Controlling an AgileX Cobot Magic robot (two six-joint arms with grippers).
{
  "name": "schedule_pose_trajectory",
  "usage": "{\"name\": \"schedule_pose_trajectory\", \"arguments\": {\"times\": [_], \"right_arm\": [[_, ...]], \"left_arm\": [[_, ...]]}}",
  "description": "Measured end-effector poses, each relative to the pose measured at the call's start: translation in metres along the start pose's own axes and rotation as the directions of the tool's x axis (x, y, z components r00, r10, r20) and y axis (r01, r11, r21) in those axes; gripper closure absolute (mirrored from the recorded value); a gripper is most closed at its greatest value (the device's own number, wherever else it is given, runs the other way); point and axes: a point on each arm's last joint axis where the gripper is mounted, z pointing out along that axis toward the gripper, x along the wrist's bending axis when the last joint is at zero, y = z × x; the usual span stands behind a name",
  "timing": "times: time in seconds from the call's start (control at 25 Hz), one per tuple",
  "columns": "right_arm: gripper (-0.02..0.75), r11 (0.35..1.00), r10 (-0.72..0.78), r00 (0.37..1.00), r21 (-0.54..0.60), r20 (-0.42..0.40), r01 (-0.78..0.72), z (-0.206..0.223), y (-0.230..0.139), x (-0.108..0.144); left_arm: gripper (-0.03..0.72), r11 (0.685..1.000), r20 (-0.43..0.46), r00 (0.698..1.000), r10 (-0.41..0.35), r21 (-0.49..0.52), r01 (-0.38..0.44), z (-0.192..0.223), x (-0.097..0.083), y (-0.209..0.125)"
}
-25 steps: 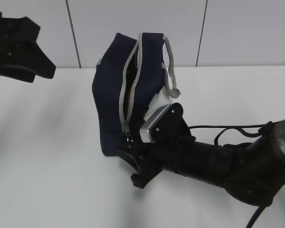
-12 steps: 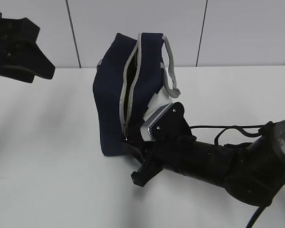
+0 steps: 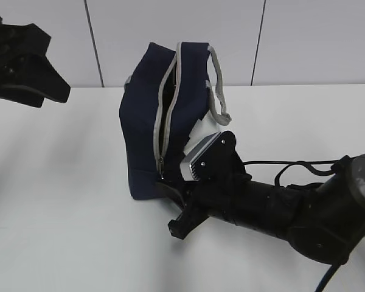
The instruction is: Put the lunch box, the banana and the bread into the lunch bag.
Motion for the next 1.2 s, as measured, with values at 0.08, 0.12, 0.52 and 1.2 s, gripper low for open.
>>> {"name": "schedule_pose_trajectory", "arguments": {"times": [0.08,0.12,0.52,1.2], "right_arm": [[0.618,1.000,0.001,1.000,0.002,0.000,-0.001,-0.0003,-0.0005,0.0002],[0.637,1.000,0.001,1.000,0.004,-0.001,-0.001,-0.0008,-0.0011,0.0005],[0.750,1.000,0.008,1.000,0.013,0.002,-0.008,-0.0040,-0.0029,0.0016],[0.724,0.999,0.010,1.000,0.034,0.019,-0.010,-0.0066,0.0006,-0.0003]], "left_arm": [[0.338,1.000,0.000,1.000,0.000,0.000,0.000,0.0000,0.0000,0.0000],[0.338,1.000,0.000,1.000,0.000,0.000,0.000,0.0000,0.0000,0.0000],[0.338,1.000,0.000,1.000,0.000,0.000,0.000,0.0000,0.0000,0.0000],[0.346,1.000,-0.001,1.000,0.000,0.000,0.000,0.0000,0.0001,0.0000]]}}
